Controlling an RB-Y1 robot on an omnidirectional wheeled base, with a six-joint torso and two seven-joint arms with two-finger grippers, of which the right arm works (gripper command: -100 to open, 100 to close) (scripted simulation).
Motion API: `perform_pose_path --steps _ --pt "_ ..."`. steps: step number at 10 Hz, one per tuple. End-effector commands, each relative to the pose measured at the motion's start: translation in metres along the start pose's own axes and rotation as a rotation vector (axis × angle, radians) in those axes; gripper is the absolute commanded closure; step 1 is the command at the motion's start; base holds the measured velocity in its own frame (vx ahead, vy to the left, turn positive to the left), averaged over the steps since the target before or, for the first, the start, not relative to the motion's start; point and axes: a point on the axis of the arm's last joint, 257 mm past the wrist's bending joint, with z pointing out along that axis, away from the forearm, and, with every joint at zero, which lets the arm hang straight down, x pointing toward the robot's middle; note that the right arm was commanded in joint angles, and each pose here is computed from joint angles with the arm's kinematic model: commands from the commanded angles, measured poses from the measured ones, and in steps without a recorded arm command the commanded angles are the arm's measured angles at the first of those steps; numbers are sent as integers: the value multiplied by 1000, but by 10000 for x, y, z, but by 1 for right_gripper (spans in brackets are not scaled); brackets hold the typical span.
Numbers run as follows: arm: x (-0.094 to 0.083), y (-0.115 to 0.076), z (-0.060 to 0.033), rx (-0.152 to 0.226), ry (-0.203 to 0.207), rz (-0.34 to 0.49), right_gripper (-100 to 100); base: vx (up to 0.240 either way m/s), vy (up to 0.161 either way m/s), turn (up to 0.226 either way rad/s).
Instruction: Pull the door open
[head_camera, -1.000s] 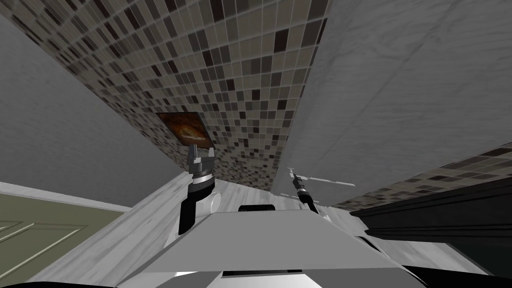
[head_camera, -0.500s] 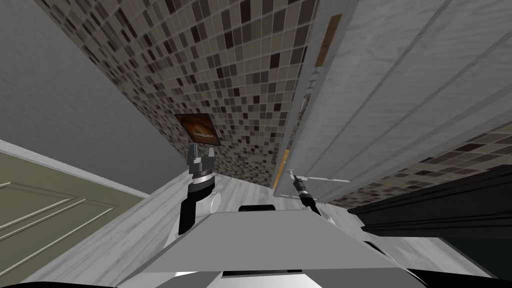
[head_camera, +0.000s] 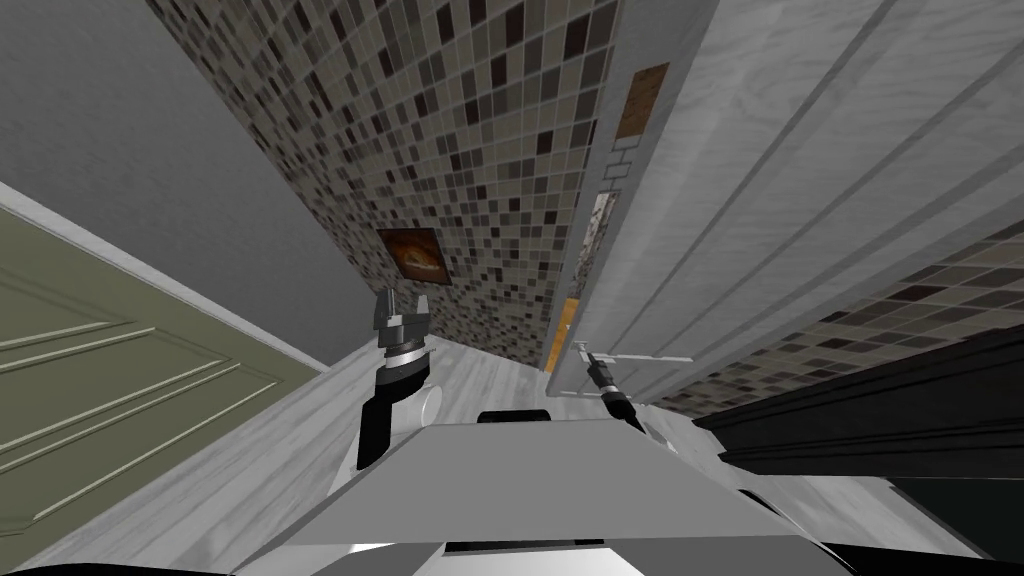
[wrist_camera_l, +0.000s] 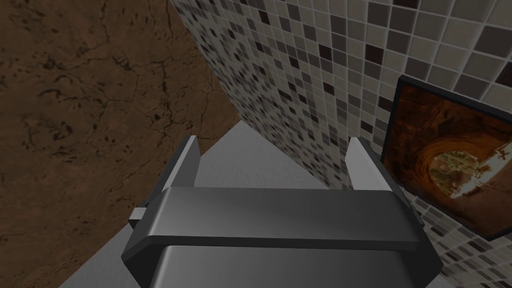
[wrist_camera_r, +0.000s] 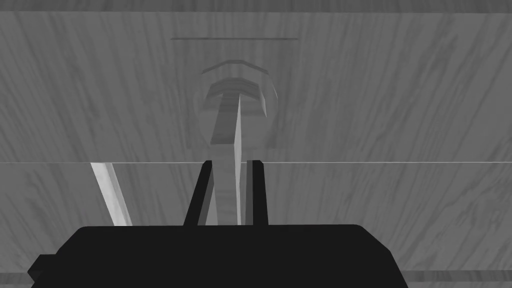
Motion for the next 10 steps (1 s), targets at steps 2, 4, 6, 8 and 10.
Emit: perform_pose_path --steps 2,4,6,8,10 --pt "-33 8 -123 -6 24 0 100 -196 -58 139" --pt "-64 11 -217 -6 39 0 100 -197 -48 128" --pt "-91 15 -308 -7 55 0 100 -184 -64 118" --pt "-123 21 -426 -6 75 0 100 -153 -39 111" --pt "-113 -7 -503 -2 83 1 100 -120 -32 112"
